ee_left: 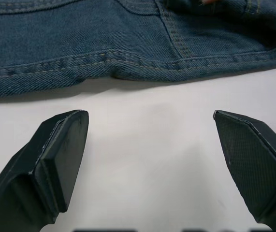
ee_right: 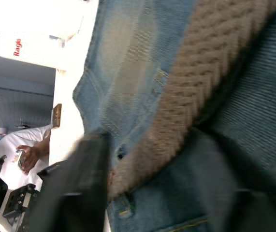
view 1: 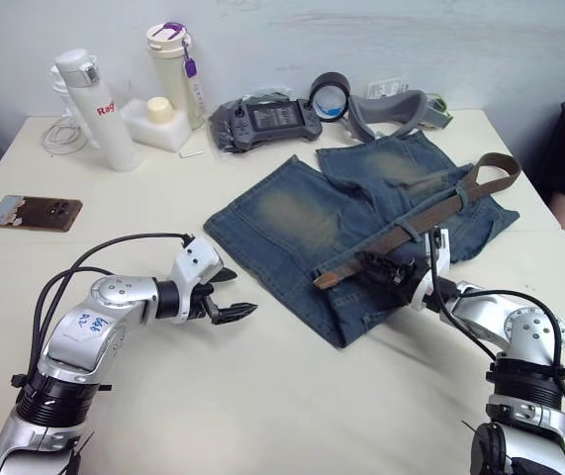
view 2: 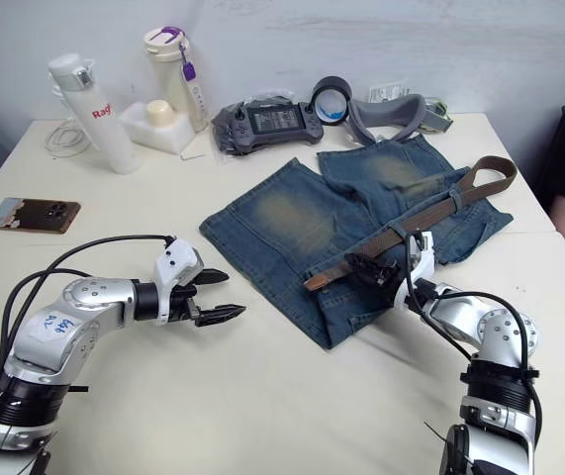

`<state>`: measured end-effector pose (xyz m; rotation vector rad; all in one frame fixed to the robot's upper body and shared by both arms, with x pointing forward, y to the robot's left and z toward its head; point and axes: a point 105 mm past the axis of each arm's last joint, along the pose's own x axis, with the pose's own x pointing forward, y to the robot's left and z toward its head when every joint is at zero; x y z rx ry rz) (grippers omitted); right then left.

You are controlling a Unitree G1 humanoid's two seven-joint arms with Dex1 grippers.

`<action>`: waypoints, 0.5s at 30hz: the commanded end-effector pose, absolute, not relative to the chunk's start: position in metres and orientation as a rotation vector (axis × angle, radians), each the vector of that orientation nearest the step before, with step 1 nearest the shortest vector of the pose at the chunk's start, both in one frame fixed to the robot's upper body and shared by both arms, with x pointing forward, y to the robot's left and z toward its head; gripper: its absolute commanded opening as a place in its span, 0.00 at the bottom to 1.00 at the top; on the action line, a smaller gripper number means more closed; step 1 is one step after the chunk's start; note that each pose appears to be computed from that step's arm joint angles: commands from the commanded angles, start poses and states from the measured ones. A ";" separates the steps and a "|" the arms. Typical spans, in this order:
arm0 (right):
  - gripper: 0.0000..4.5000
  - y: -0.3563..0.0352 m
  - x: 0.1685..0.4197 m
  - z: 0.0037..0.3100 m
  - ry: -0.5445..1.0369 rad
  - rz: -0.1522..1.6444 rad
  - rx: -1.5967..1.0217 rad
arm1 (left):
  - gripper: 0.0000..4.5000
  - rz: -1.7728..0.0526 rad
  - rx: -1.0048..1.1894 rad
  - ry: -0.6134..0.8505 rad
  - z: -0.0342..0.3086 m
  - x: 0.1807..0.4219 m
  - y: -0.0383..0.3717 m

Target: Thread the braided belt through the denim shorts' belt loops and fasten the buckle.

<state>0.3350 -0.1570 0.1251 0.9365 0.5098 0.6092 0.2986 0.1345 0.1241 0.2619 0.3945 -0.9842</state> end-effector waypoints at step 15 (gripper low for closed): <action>0.01 -0.170 0.347 0.190 0.205 0.716 0.811 | 1.00 -1.010 0.294 0.380 0.125 0.296 0.128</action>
